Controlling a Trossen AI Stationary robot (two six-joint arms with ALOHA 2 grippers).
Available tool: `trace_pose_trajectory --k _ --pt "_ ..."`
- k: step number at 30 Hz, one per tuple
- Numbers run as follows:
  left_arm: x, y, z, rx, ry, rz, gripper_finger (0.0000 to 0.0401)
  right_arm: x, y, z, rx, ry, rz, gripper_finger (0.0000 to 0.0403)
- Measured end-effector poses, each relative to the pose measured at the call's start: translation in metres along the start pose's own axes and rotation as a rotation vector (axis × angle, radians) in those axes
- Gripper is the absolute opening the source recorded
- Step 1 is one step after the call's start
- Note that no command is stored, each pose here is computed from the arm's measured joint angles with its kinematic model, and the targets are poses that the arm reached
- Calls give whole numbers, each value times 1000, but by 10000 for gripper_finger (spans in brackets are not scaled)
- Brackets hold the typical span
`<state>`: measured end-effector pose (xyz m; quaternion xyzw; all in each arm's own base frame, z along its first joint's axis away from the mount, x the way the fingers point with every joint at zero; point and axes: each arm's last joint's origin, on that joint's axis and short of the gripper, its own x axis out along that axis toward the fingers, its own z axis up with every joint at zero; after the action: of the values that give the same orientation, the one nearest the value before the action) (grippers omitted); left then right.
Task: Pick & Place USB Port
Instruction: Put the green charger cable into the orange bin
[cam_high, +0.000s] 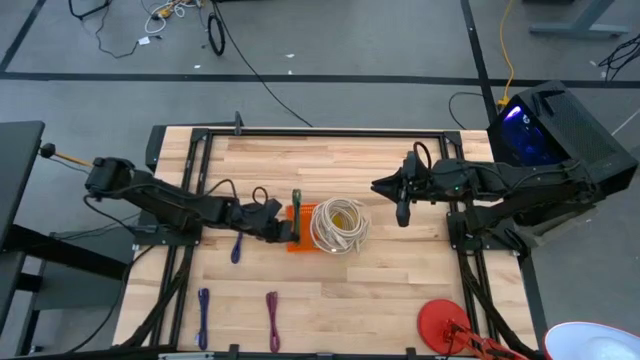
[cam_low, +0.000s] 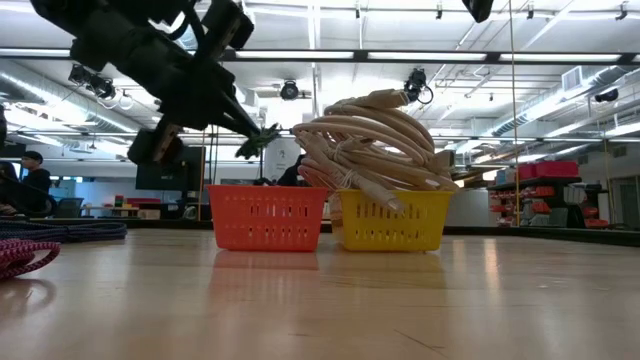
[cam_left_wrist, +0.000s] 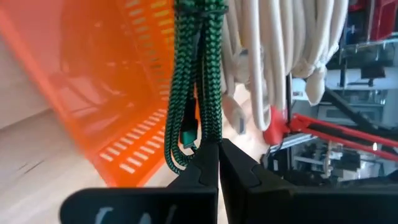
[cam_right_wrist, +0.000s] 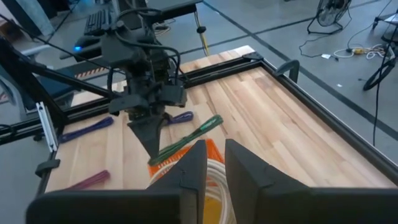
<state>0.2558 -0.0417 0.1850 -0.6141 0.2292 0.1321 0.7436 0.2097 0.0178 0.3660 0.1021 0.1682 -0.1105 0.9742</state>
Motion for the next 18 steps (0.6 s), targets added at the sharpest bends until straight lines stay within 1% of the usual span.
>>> trace_pose_trajectory --k 7,18 --pt "9 1 -1 -8 -4 -30 15 0 0 0 -3 2 -1 61" --pt "10 1 2 32 -24 -29 54 0 0 0 -4 4 -1 61"
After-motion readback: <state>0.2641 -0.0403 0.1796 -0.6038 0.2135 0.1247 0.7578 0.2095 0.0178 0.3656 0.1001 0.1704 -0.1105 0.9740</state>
